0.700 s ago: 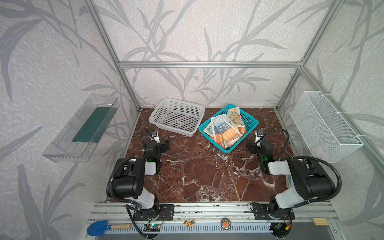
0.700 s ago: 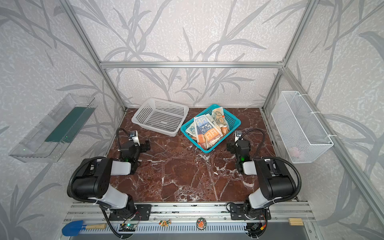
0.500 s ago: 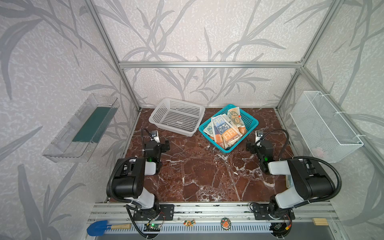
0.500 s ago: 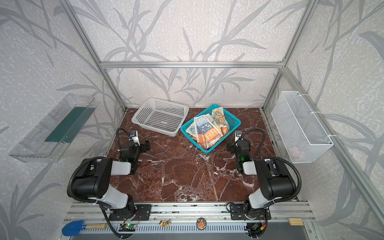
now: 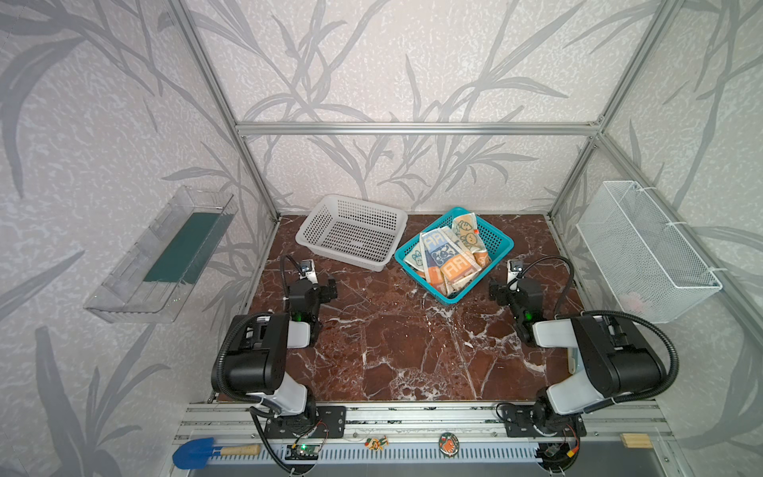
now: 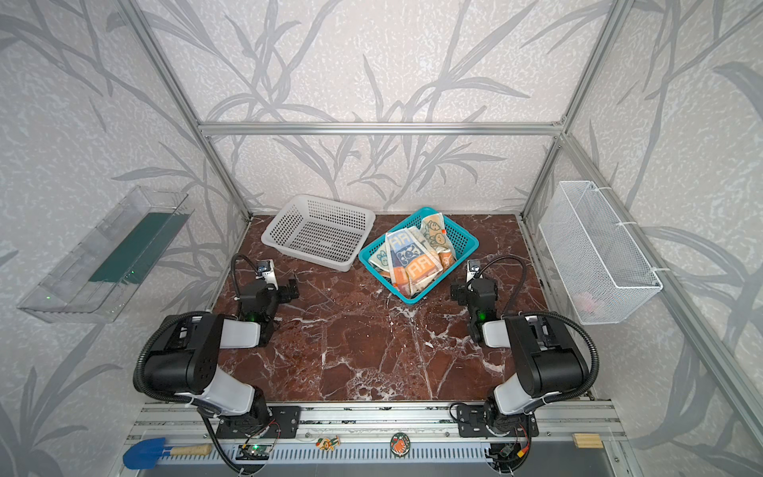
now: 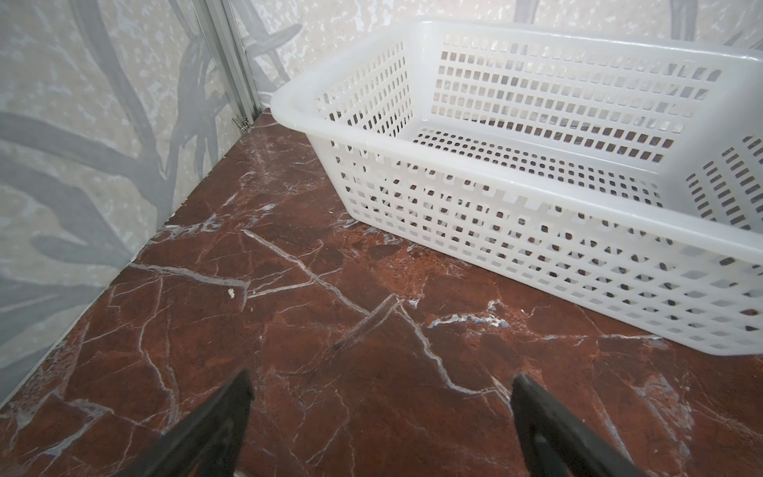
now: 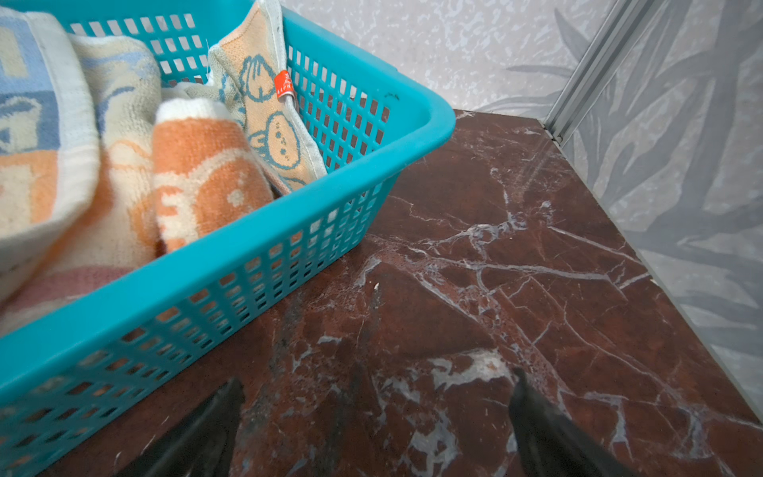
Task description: Fold and stack the towels
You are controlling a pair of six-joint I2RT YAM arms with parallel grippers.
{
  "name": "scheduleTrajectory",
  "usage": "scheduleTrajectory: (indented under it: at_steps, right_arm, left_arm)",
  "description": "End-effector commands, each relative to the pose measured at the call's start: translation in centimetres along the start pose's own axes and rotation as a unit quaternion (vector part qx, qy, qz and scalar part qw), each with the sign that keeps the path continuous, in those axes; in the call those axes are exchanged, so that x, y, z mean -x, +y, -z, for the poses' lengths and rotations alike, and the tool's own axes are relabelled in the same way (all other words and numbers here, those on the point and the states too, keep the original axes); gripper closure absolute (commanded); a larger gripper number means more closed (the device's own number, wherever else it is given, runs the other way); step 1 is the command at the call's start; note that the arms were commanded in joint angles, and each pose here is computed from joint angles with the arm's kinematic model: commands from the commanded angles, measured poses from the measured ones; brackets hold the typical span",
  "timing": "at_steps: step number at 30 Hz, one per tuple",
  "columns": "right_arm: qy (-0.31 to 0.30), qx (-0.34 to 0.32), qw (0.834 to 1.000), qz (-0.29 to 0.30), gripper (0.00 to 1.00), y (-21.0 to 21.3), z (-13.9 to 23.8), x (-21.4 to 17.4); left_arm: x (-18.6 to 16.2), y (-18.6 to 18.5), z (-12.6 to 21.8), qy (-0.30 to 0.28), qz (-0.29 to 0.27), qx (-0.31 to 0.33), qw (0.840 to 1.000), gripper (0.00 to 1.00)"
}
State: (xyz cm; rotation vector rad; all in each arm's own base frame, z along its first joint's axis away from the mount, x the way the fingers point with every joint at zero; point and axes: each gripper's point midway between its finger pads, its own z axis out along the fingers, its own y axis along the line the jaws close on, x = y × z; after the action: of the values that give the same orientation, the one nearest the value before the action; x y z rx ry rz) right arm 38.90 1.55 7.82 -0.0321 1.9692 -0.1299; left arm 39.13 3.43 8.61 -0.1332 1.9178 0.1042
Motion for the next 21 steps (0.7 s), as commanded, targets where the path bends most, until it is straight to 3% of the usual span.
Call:
scheduleTrajectory:
  at_steps: [1,21]
  right_arm:
    - [-0.020,0.001,1.000,0.000,0.01,0.06,0.04,1.52]
    - [-0.018,-0.002,1.000,-0.004,0.01,-0.03,0.00,1.47]
  left_arm:
    - [0.92,-0.06,-0.17,-0.015,-0.003,0.001,1.000,0.01]
    - [1.02,0.68,-0.20,-0.016,0.005,0.023,1.000,0.01]
